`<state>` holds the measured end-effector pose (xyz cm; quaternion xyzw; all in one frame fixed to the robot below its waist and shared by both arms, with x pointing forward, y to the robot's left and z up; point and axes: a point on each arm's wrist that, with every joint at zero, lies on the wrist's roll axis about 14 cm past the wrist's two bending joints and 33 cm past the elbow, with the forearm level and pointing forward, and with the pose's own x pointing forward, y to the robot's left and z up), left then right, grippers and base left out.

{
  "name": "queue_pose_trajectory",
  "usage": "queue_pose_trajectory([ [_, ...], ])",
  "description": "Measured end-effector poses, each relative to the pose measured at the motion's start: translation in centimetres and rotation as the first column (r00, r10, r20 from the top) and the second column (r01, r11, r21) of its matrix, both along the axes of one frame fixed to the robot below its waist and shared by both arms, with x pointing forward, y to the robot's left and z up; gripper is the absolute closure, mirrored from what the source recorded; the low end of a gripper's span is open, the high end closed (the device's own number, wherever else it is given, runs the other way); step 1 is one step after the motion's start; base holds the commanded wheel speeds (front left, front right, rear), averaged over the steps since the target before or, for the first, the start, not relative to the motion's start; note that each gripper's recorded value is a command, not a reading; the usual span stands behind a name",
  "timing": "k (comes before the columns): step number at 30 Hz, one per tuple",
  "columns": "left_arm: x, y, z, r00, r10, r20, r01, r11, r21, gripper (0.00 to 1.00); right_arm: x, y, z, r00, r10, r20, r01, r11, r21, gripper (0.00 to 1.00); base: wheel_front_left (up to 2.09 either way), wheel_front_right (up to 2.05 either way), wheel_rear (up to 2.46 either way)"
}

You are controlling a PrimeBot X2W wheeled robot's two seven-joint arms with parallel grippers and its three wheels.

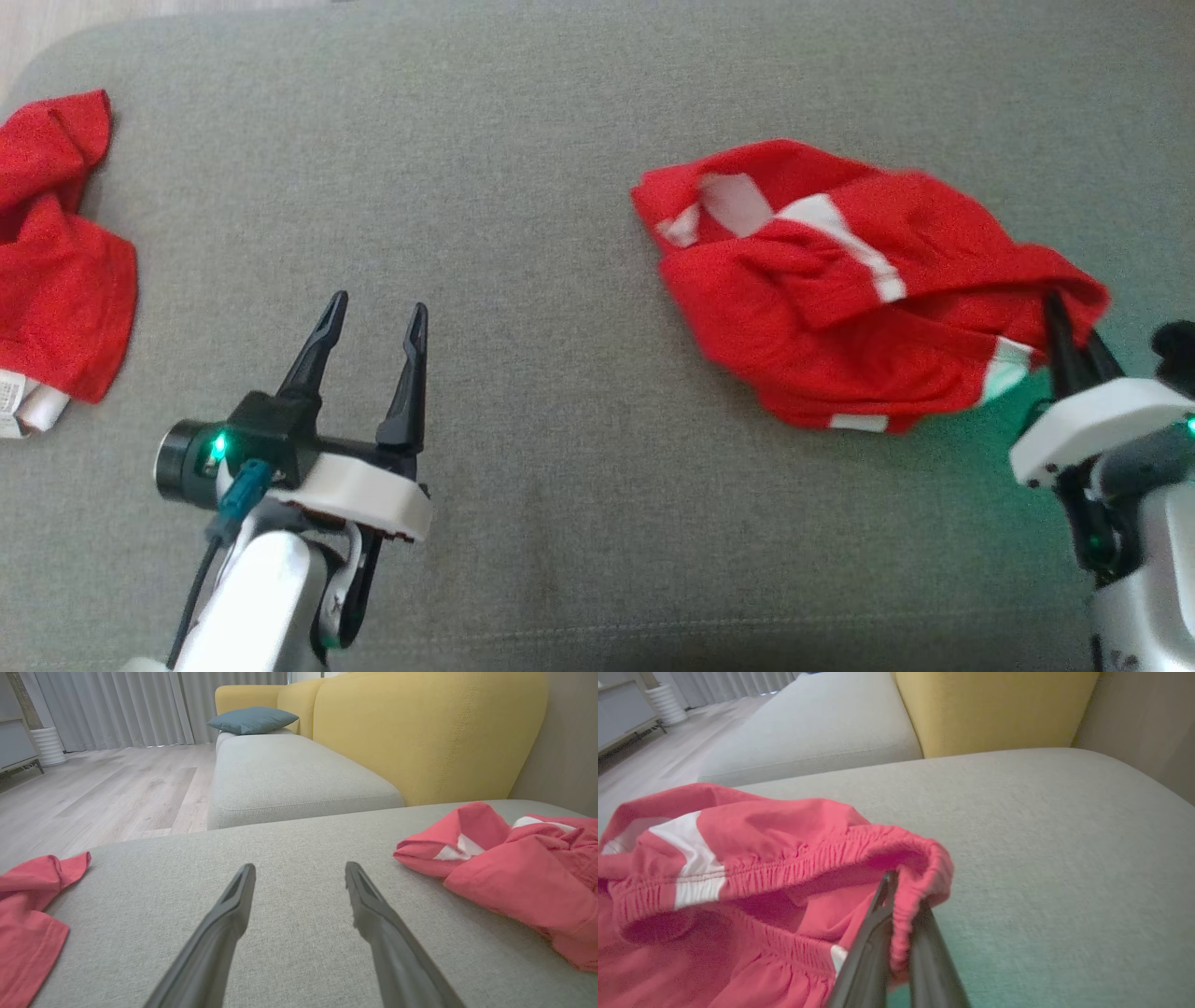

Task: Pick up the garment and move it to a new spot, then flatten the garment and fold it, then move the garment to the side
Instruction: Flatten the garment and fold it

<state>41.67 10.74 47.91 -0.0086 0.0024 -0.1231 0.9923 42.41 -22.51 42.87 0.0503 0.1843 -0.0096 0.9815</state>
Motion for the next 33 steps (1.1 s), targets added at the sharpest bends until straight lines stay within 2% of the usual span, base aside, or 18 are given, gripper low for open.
queue_pose_trajectory([
  [2,0.0,0.1,-0.2,1.0,0.002,-0.006,-0.002,1.0,0.001,0.0,-0.4,-1.2,-1.1,0.999,-0.029,-0.037,0.029,0.999,-0.021,1.0,0.0,0.0,0.0],
  [3,0.0,0.1,-0.3,1.0,0.003,-0.008,-0.003,1.0,0.003,0.0,-0.5,-1.8,-1.5,0.998,-0.042,-0.052,0.041,0.999,-0.033,0.8,0.0,0.0,0.0],
  [4,0.0,0.2,-0.4,1.0,0.004,-0.01,-0.004,1.0,0.003,0.0,-0.6,-2.1,-1.8,0.997,-0.053,-0.056,0.052,0.998,-0.032,0.8,0.0,0.0,0.0],
  [5,0.1,0.2,-0.4,1.0,0.005,-0.009,-0.005,1.0,0.003,0.0,-0.5,-2.3,-1.8,0.997,-0.057,-0.054,0.055,0.998,-0.036,0.27,0.0,0.0,0.0],
  [6,0.1,0.2,-0.3,1.0,0.006,-0.009,-0.006,1.0,0.003,0.0,-0.3,-2.2,-1.7,0.997,-0.056,-0.048,0.054,0.998,-0.04,0.0,0.0,0.0,0.0],
  [15,-0.3,0.4,0.6,1.0,0.013,0.016,-0.013,1.0,0.004,0.0,0.1,-1.5,2.0,0.995,-0.024,0.1,0.034,0.994,-0.099,0.0,0.0,0.0,0.0],
  [23,-0.9,0.7,1.9,0.998,0.029,0.048,-0.03,1.0,0.007,0.0,-3.2,-1.9,4.3,0.988,-0.049,0.148,0.068,0.99,-0.125,0.0,0.0,0.0,0.0],
  [30,-2.4,1.2,1.7,0.998,0.049,0.039,-0.05,0.999,0.013,0.0,-3.3,2.3,9.0,0.958,0.055,0.283,-0.024,0.993,-0.111,0.0,0.0,0.0,0.0],
  [33,-2.8,1.3,1.8,0.998,0.053,0.04,-0.054,0.998,0.013,0.0,-3.7,3.6,9.6,0.95,0.087,0.3,-0.057,0.993,-0.107,0.0,0.0,0.0,0.0],
])
